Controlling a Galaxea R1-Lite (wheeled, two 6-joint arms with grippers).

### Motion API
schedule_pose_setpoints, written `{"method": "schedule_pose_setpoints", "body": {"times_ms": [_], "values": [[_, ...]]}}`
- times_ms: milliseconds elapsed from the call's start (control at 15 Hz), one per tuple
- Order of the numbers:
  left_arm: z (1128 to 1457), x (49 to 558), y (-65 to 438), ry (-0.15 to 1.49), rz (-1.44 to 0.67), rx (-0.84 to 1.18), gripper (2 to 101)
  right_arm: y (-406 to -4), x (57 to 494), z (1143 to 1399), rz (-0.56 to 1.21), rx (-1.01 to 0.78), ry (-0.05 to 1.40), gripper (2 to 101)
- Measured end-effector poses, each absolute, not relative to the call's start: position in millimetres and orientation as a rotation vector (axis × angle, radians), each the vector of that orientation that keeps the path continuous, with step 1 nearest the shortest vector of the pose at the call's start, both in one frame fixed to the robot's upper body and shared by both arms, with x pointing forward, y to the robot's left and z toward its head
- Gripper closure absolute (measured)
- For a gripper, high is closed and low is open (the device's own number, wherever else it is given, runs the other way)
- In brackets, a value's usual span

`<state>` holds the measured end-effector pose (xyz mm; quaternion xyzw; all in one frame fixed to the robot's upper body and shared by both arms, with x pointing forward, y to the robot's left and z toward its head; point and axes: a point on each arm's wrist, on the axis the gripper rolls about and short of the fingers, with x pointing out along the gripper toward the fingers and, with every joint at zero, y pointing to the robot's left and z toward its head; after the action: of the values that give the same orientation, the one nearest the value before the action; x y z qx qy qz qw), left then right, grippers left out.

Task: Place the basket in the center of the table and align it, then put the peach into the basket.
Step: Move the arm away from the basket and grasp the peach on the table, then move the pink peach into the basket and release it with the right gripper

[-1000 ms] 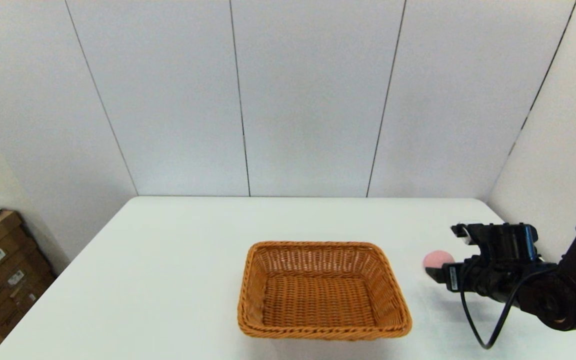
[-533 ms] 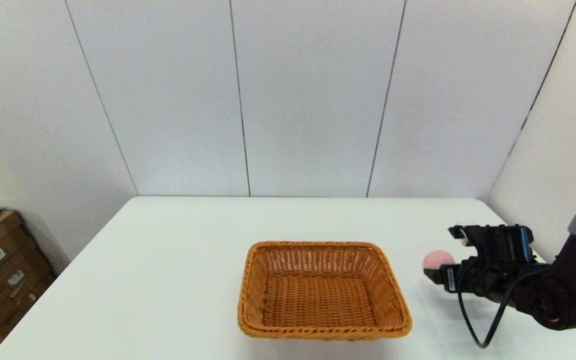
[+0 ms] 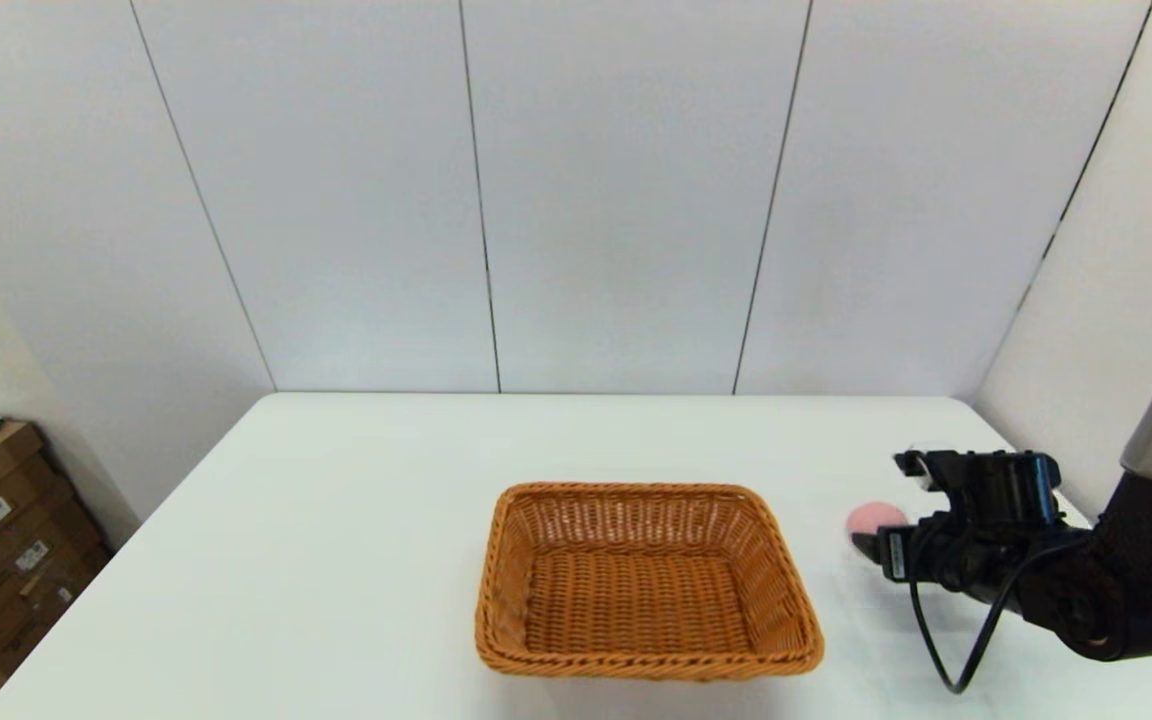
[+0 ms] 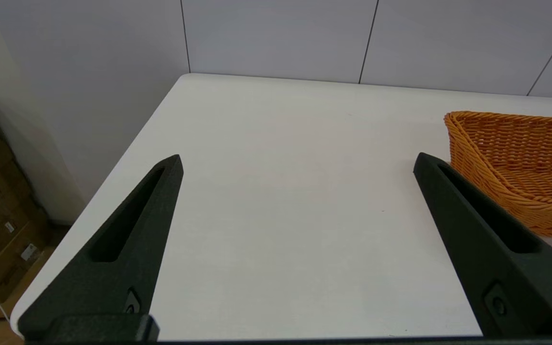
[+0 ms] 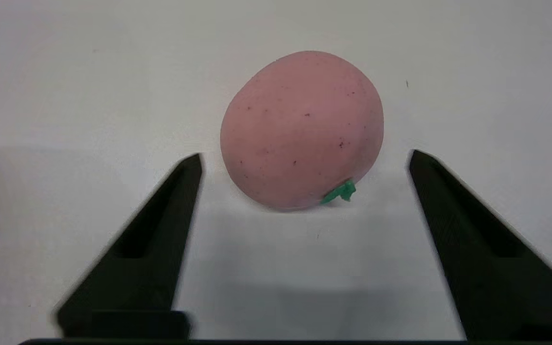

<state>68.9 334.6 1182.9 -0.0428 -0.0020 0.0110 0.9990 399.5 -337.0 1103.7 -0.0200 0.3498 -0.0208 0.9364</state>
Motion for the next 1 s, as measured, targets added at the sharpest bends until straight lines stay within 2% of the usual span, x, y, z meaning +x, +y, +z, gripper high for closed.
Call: {"method": "schedule_pose_setpoints", "body": {"times_ms": [133,333,400,467,800,1000], "values": [[1183,69,335,-0.004,0.022,-0.085,5.4,-337,399,1102,-0.042,-0.042,0.718,40.0],[1183,69,335,-0.004,0.023,-0.086,5.4,-337,398,1100,-0.042,-0.043,0.724,58.0],[1183,69,335,-0.004,0.022,-0.086,5.4,-337,398,1100,-0.042,-0.043,0.725,74.3],[1183,69,335,-0.004,0.023,-0.086,5.4,-337,398,1100,-0.042,-0.043,0.726,96.7],[1183,69,335,-0.004,0.023,-0.086,5.4,-339,392,1108,-0.065,-0.039,0.668,98.7],[1183,69,335,-0.004,0.022,-0.087,5.4,-340,387,1132,-0.113,-0.046,0.583,98.7]]}}
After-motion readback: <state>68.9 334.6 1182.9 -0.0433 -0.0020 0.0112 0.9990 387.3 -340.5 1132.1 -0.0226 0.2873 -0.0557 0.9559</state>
